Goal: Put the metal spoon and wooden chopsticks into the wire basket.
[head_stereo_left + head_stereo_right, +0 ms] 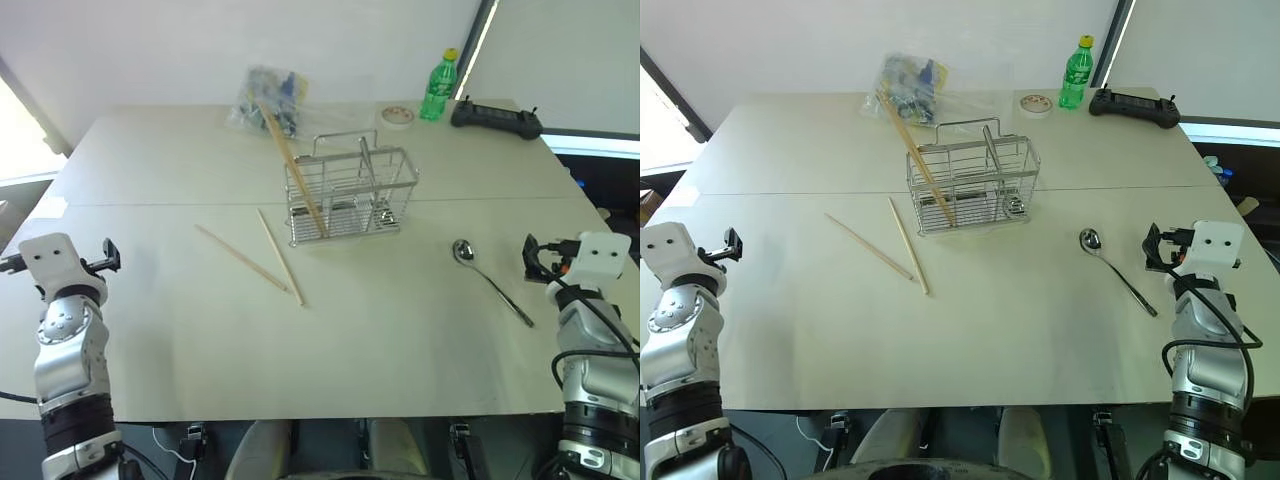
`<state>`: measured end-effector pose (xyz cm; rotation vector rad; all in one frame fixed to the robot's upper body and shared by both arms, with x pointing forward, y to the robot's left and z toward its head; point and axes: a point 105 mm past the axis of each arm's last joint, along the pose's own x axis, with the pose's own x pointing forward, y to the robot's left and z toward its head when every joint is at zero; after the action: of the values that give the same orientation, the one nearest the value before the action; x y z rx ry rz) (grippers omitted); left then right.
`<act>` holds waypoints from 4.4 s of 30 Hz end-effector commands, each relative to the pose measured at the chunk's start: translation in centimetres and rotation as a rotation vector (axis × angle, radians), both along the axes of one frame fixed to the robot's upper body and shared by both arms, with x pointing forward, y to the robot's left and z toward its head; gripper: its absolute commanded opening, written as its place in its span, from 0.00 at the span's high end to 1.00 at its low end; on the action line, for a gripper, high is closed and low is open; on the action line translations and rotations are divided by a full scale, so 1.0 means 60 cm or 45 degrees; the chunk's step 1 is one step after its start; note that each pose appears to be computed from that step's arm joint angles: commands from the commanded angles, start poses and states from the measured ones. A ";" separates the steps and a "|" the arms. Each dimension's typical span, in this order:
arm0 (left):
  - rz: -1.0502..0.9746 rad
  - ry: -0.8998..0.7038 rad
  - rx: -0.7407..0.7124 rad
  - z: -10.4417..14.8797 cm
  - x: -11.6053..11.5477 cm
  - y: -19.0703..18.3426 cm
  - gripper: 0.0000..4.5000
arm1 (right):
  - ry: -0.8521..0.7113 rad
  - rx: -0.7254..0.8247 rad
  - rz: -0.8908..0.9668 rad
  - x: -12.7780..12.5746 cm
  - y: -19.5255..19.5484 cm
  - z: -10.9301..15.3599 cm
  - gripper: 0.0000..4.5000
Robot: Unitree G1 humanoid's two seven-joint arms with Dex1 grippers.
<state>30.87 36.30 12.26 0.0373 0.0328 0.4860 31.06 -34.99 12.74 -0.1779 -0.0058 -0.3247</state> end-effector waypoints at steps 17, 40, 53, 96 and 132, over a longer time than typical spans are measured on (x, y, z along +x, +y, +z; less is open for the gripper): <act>-1.913 0.279 0.089 0.165 -0.099 -0.315 0.00 | 0.454 -0.121 0.665 0.019 0.094 0.056 0.00; -2.157 0.352 0.143 0.166 -0.129 -0.356 0.00 | 0.832 0.026 0.945 0.024 0.075 -0.023 0.00; -2.153 0.331 0.143 0.169 -0.123 -0.359 0.00 | 1.073 -0.011 0.985 0.039 0.087 -0.018 0.00; -2.132 0.248 0.144 0.186 -0.112 -0.363 0.00 | 1.139 -0.066 0.874 0.033 0.086 -0.030 0.99; -2.051 0.028 0.192 0.261 -0.062 -0.353 0.00 | -0.396 0.269 1.037 0.167 0.372 0.269 0.99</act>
<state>27.45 15.06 26.41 0.1592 0.0467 -1.1323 41.23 -12.41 27.85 0.1047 -0.2873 0.4768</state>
